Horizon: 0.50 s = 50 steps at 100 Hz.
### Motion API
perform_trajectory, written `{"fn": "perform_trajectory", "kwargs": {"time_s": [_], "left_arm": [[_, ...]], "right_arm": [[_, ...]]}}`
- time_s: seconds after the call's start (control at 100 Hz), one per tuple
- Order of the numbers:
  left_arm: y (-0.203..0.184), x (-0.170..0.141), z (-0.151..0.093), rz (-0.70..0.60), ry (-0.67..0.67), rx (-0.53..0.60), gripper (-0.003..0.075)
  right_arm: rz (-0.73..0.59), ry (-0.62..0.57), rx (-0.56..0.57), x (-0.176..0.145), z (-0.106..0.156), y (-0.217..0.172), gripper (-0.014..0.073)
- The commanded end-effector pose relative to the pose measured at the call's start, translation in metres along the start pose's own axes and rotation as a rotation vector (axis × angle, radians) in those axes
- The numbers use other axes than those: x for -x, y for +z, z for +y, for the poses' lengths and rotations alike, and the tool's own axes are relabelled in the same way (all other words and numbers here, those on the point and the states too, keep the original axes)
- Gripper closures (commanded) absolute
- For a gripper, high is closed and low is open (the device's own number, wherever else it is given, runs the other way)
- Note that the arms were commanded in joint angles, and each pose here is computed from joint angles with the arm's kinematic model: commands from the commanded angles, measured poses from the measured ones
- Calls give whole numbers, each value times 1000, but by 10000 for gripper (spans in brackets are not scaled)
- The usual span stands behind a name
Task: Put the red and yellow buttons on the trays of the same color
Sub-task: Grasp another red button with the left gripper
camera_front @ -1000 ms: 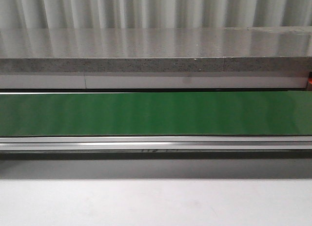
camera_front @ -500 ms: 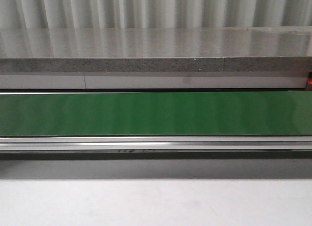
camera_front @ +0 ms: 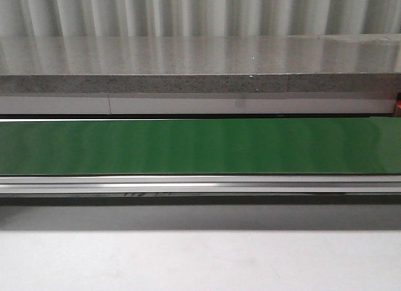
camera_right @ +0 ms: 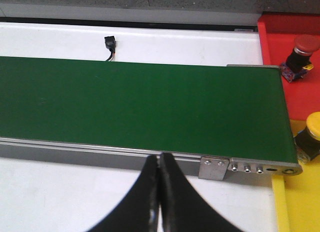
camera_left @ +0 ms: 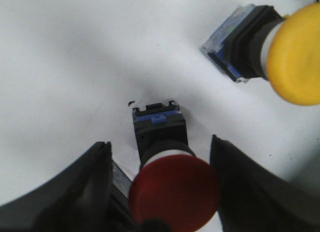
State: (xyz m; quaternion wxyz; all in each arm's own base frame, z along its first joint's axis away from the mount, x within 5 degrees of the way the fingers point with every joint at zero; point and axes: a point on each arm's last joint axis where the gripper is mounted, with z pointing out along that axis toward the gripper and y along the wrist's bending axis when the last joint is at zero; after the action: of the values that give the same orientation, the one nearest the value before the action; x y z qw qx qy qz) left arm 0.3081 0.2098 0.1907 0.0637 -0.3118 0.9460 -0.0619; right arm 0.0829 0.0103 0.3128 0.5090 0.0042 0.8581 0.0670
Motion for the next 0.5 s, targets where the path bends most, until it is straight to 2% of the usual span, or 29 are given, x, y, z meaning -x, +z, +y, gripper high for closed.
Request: {"fn": "perform_trajectory", "kwargs": {"time_s": [0.0, 0.08, 0.19, 0.49], "left_arm": [[-24, 4, -7, -83, 9, -19, 460], [-24, 5, -7, -89, 11, -18, 533], [-29, 4, -8, -104, 22, -18, 582], [-90, -18, -19, -210, 76, -21, 596]], "right_arm": [[-84, -10, 8, 12, 1, -4, 661], [-84, -10, 8, 12, 1, -4, 661], [-84, -10, 8, 12, 1, -4, 661], [-84, -10, 8, 12, 1, -4, 661]]}}
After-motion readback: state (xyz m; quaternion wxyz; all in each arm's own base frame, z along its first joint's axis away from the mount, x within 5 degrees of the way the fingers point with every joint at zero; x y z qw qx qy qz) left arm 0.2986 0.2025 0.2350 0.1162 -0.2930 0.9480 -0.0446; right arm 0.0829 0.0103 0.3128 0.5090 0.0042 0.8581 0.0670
